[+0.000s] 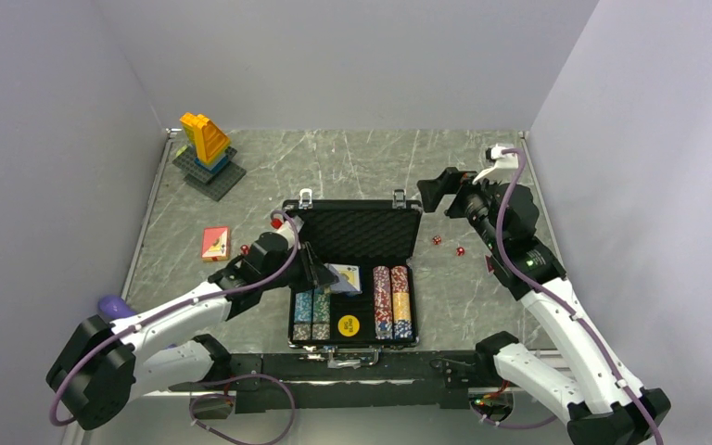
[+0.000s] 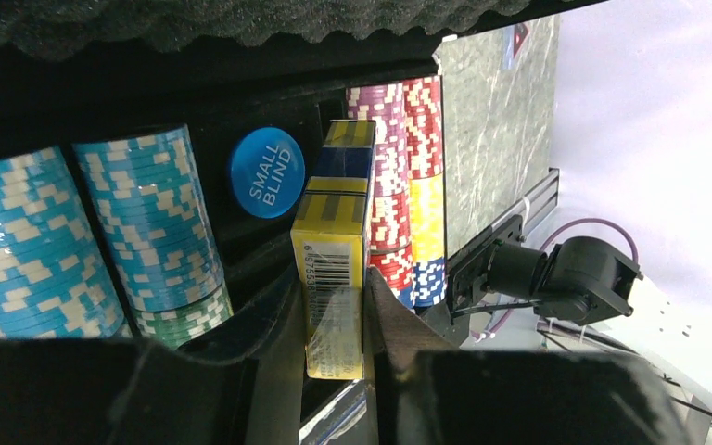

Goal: Pack up texas hold em set

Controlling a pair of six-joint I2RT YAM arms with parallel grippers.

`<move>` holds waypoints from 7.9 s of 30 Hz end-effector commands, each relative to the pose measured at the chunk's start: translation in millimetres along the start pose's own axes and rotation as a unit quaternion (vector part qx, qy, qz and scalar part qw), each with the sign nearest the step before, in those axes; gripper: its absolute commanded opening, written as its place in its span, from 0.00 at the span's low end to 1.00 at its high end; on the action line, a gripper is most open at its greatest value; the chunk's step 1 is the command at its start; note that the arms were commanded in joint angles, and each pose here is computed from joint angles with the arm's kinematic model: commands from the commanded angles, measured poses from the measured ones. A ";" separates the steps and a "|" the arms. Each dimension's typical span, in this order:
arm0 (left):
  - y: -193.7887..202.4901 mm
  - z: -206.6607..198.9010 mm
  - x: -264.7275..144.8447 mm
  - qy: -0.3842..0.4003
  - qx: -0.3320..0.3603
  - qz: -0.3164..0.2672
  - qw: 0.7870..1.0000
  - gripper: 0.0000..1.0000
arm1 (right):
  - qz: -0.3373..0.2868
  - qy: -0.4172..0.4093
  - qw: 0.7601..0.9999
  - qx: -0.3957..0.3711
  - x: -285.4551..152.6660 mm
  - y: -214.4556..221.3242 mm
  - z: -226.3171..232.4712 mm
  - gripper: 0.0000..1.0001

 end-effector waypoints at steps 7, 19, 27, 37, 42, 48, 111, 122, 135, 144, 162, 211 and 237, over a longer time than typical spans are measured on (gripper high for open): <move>0.9 -18.7 5.7 0.036 0.003 -0.003 0.999 0.00 | -0.011 0.017 1.000 0.013 -5.7 -3.6 -4.3 0.99; 6.5 -6.4 14.9 -0.003 0.015 -0.008 1.000 0.00 | -0.011 0.018 1.000 0.014 -7.8 -4.4 -4.1 0.99; 10.8 1.2 17.1 -0.029 0.023 -0.010 0.999 0.12 | -0.013 0.024 1.000 0.013 -11.5 -4.7 -6.2 0.99; 5.2 0.4 5.4 -0.080 0.082 -0.037 0.993 0.77 | -0.018 0.024 0.999 0.012 -15.5 -5.0 -6.3 0.99; 0.4 -1.1 -1.3 -0.113 0.117 -0.064 0.985 0.78 | -0.021 0.021 1.000 0.011 -17.0 -4.5 -6.0 0.99; 6.5 -3.2 1.7 -0.133 0.162 -0.058 0.976 0.73 | -0.023 0.017 1.000 0.011 -18.3 -3.8 -5.4 0.99; 11.6 -15.8 -35.2 -0.101 0.364 -0.089 0.922 0.94 | -0.039 0.076 0.996 -0.006 -35.8 -6.0 -22.9 1.00; -43.4 41.6 -98.4 -0.236 0.250 -0.147 0.928 0.96 | -0.042 0.076 0.996 -0.018 -36.1 -3.4 -24.3 1.00; -143.9 83.1 -131.9 -0.327 0.124 -0.200 0.915 1.00 | -0.080 0.090 0.989 -0.091 -40.2 -31.0 -29.7 1.00; -209.0 138.2 -153.7 -0.430 0.075 -0.176 0.882 0.99 | -0.077 0.123 0.984 -0.107 -36.9 -26.1 -39.9 1.00; -230.0 178.6 -115.3 -0.439 0.063 -0.095 0.891 0.99 | -0.075 0.059 0.989 -0.113 -35.9 -26.4 -23.7 1.00; -229.2 166.0 -112.9 -0.474 0.078 -0.092 0.872 0.00 | -0.064 0.058 0.991 -0.098 -42.2 -31.0 -21.9 1.00; -136.7 -48.1 -214.4 -0.252 0.342 -0.259 0.867 0.00 | 0.024 -0.053 0.997 -0.041 -37.7 -39.2 15.0 0.96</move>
Point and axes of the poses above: each gripper's point midway between its finger pads, its own x axis out along the fingers, its own z axis along the line the jaws close on, y = z × x, the point moved 5 cm from there along -x, back along the fingers, and after that the axes turned 11 degrees about -x, right-handed, at the moved point
